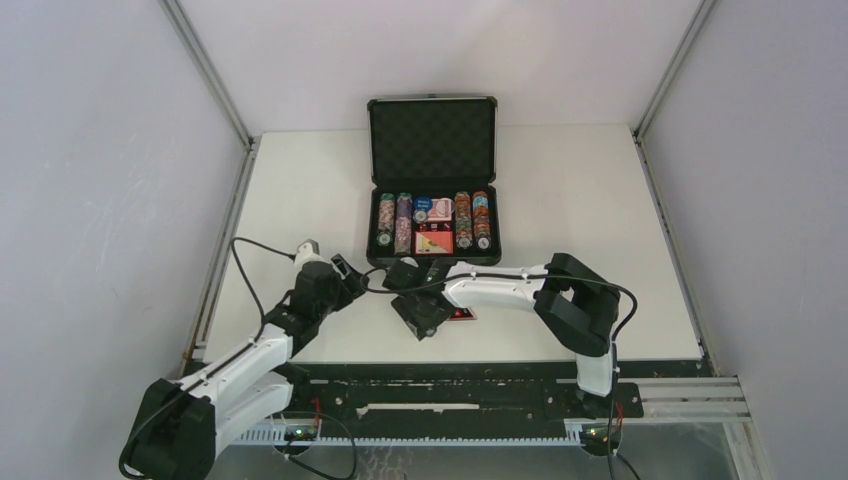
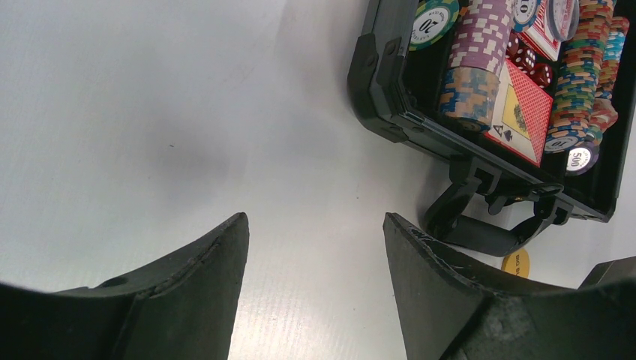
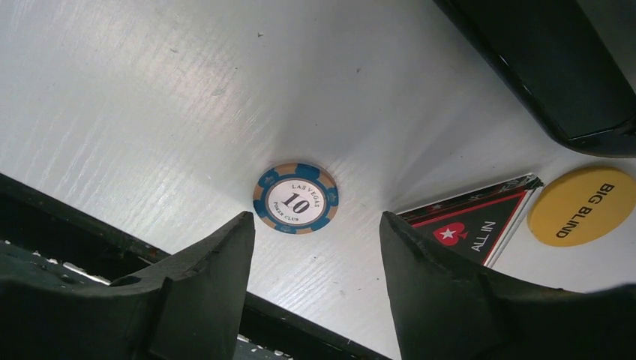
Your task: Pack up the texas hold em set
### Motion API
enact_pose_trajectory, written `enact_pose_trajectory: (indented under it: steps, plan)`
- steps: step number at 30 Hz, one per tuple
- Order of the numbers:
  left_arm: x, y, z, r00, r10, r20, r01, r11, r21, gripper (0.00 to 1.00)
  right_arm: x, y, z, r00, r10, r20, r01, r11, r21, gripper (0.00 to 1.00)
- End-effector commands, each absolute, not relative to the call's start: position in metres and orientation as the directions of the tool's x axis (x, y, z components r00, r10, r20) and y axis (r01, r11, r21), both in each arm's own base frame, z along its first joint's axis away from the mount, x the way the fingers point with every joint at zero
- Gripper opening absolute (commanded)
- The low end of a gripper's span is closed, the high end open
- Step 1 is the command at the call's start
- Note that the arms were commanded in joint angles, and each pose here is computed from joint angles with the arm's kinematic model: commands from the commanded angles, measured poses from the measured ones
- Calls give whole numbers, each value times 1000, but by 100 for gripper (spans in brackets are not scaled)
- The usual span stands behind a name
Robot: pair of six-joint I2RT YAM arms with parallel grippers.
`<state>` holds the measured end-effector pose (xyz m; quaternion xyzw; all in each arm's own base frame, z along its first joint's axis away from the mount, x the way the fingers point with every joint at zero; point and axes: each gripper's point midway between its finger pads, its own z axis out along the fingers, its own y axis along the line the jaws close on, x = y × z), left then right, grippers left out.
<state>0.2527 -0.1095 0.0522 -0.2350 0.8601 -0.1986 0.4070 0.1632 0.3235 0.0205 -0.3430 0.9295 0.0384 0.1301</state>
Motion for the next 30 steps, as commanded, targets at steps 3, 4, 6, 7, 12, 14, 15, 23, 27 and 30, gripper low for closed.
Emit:
enact_pose_trajectory:
  steps: [3,4,6,7,12,14,15,23,27,30]
  plan:
    - [266,-117,77,-522,-564,-640,-185,807,-561,71,164,340,30,-717,-635,-288,-665,747,8,71]
    - [266,-117,77,-522,-564,-640,-184,807,-562,71,164,340,29,-717,-635,-286,-664,747,7,71]
    - [266,-117,77,-522,-564,-640,-184,807,-561,71,165,340,26,-717,-638,-280,-666,746,4,70]
    - [266,-117,77,-521,-565,-640,-184,807,-562,71,165,340,25,-717,-640,-277,-666,746,3,69]
    - [266,-116,77,-521,-563,-641,-184,808,-560,71,168,340,20,-718,-644,-262,-667,745,-4,66]
    - [266,-116,77,-521,-563,-641,-185,808,-559,71,168,339,18,-719,-645,-258,-666,746,-8,65]
    - [266,-117,77,-522,-563,-641,-184,808,-559,71,168,339,18,-720,-646,-255,-666,746,-10,65]
    - [266,-117,76,-523,-563,-641,-185,808,-559,71,164,340,13,-720,-652,-238,-671,741,-1,62]
    - [266,-117,76,-523,-562,-640,-185,808,-559,71,162,338,9,-721,-659,-217,-675,738,1,63]
    - [266,-116,77,-522,-563,-641,-186,808,-559,71,160,337,6,-721,-662,-203,-677,736,4,63]
